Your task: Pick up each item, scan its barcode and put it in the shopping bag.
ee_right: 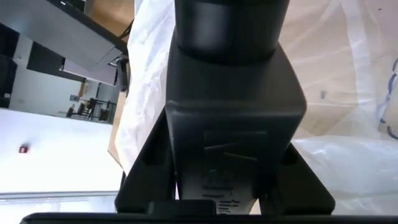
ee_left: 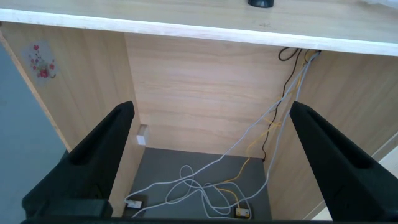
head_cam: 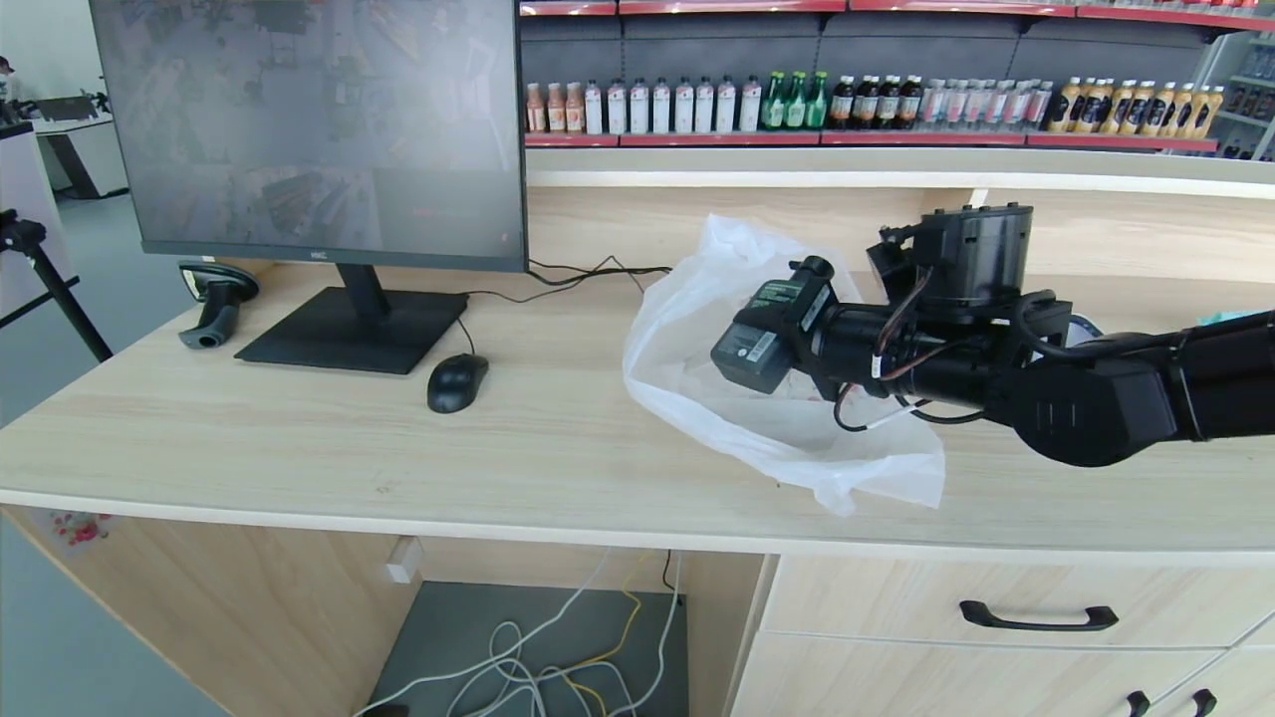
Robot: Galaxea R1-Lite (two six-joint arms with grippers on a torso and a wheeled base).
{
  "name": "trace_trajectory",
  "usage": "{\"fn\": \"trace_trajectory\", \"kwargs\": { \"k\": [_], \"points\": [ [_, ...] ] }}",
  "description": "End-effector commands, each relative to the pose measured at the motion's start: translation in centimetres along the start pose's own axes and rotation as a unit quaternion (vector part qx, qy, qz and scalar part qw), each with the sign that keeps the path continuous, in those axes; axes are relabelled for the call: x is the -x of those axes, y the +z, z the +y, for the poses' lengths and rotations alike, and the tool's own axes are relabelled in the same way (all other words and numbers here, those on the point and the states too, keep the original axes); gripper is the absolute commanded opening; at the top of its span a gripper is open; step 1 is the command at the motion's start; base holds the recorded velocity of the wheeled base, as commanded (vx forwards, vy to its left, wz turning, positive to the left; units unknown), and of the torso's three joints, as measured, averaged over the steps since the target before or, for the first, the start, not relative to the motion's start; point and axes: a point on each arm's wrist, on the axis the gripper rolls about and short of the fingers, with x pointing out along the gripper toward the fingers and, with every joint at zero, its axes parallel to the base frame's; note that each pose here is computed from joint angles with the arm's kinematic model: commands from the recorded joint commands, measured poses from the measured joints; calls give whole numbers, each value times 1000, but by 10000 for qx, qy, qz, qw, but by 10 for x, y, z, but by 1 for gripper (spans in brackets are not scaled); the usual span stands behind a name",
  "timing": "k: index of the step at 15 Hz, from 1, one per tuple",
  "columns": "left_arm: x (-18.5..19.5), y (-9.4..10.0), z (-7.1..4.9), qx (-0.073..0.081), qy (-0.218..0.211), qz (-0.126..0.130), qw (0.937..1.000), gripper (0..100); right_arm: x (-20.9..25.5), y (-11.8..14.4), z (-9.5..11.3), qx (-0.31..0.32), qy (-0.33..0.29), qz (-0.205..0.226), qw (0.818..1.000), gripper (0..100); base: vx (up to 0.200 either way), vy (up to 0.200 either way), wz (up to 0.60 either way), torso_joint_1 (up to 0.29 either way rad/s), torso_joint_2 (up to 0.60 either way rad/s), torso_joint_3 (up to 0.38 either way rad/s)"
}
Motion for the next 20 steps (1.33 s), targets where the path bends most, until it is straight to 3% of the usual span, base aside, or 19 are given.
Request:
{"fn": "trace_trajectory", "kwargs": {
  "k": [1,7,10,12,17,18,20],
  "points": [
    [0,0,0,1,-1,-3,10000,100,-19,-5,-11,-30,-125,68,9999,0,0,0,0,0,0,0],
    [0,0,0,8,-1,-3,10000,100,-29,-11,-23,-110,-562,180,9982,0,0,0,0,0,0,0],
    [0,0,0,8,-1,-3,10000,100,-34,-5,-18,-163,-673,256,9973,0,0,0,0,0,0,0],
    [0,0,0,16,-1,-3,10000,100,-39,6,-7,-119,-451,90,9989,0,0,0,0,0,0,0],
    [0,0,0,16,-1,-3,10000,100,-43,0,-16,-159,-612,187,9978,0,0,0,0,0,0,0],
    [0,0,0,16,-1,-3,10000,100,-42,-1,-18,-166,-661,187,9975,100,0,0,0,0,0,0],
    [0,0,0,16,-1,-3,10000,100,-48,-3,-25,-150,-900,-14,9958,100,0,0,0,0,0,0]
  ]
}}
